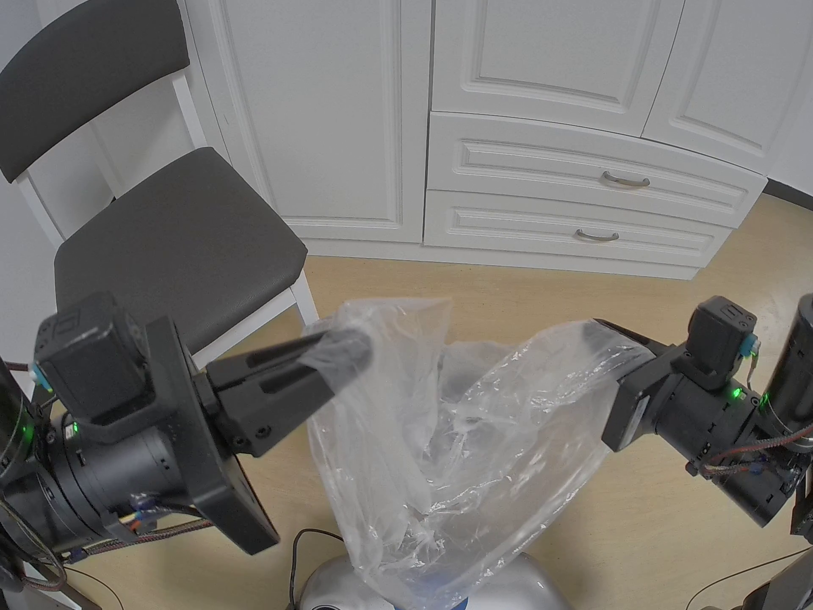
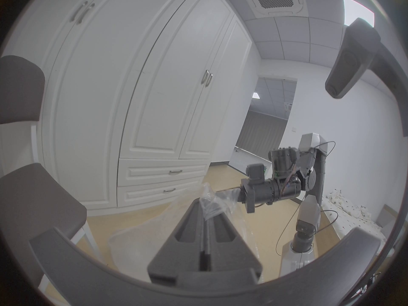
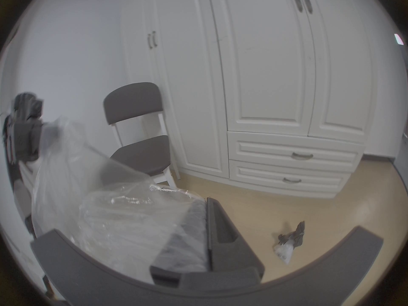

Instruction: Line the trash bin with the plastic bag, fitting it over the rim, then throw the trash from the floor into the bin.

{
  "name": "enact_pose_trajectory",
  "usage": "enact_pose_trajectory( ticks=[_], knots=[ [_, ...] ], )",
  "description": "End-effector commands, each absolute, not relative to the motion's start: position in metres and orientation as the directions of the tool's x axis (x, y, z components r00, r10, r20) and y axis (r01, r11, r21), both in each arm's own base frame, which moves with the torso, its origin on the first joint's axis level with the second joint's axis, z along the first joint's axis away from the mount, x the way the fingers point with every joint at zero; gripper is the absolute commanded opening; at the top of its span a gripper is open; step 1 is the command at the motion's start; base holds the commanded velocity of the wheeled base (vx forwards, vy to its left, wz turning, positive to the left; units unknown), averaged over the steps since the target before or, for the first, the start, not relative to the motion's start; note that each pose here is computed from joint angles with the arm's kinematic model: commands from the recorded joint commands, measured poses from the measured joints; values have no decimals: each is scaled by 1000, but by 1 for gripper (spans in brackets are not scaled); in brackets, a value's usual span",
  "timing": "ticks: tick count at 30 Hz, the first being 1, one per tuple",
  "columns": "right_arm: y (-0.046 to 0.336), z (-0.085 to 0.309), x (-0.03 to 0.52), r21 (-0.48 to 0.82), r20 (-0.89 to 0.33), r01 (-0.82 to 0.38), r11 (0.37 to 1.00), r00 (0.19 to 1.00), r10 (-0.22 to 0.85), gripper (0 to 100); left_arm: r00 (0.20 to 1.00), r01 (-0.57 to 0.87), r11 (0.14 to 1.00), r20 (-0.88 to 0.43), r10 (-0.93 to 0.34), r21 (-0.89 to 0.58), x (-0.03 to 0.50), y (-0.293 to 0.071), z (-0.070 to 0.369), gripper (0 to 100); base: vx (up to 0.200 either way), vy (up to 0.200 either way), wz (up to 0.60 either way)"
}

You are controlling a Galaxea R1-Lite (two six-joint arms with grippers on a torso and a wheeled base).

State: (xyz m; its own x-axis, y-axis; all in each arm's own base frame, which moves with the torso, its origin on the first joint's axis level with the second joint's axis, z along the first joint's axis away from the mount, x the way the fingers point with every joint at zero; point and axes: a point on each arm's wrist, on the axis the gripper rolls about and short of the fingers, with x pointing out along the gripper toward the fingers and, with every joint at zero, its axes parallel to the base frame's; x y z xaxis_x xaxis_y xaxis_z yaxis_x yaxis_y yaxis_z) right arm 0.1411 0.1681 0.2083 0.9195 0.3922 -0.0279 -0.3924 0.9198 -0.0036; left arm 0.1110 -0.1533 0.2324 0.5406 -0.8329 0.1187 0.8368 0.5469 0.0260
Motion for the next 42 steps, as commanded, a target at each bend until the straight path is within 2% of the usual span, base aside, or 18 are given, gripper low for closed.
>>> enact_pose_trajectory(
  ticks=[1, 8, 11, 15, 20, 27, 37, 38, 42],
  knots=[
    [190, 211, 152, 50, -62, -388, 920, 918, 391, 0, 543, 839, 545, 66, -837, 13, 121, -166, 226, 0, 0, 0, 0],
    [196, 221, 154, 147, -110, -378, 914, 912, 395, 0, 566, 822, 560, 44, -823, -109, 141, -185, 228, 0, 0, 0, 0],
    [197, 228, 155, 191, -114, -368, 910, 912, 393, 0, 622, 779, 616, 25, -782, -116, 161, -183, 224, 0, 0, 0, 0],
    [198, 234, 158, 226, -113, -357, 906, 915, 388, 0, 659, 748, 653, 15, -752, -117, 174, -180, 224, 0, 0, 0, 0],
    [200, 249, 170, 316, -135, -297, 901, 926, 353, 0, 691, 711, 690, -52, -721, -136, 185, -174, 231, 0, 0, 0, 0],
    [202, 262, 197, 429, -197, -193, 882, 933, 300, 0, 694, 681, 693, -93, -714, -237, 189, -176, 241, 0, 0, 0, 0],
    [190, 284, 188, 519, -282, -209, 829, 873, 397, 0, 696, 676, 695, -99, -711, -246, 188, -174, 244, 0, 0, 0, 0],
    [189, 286, 196, 544, -340, -168, 822, 852, 399, 0, 695, 676, 694, -101, -712, -246, 188, -174, 244, 0, 0, 0, 0],
    [191, 282, 209, 559, -420, -119, 821, 813, 404, 0, 694, 675, 695, -107, -712, -246, 188, -173, 244, 0, 0, 0, 0]
  ],
)
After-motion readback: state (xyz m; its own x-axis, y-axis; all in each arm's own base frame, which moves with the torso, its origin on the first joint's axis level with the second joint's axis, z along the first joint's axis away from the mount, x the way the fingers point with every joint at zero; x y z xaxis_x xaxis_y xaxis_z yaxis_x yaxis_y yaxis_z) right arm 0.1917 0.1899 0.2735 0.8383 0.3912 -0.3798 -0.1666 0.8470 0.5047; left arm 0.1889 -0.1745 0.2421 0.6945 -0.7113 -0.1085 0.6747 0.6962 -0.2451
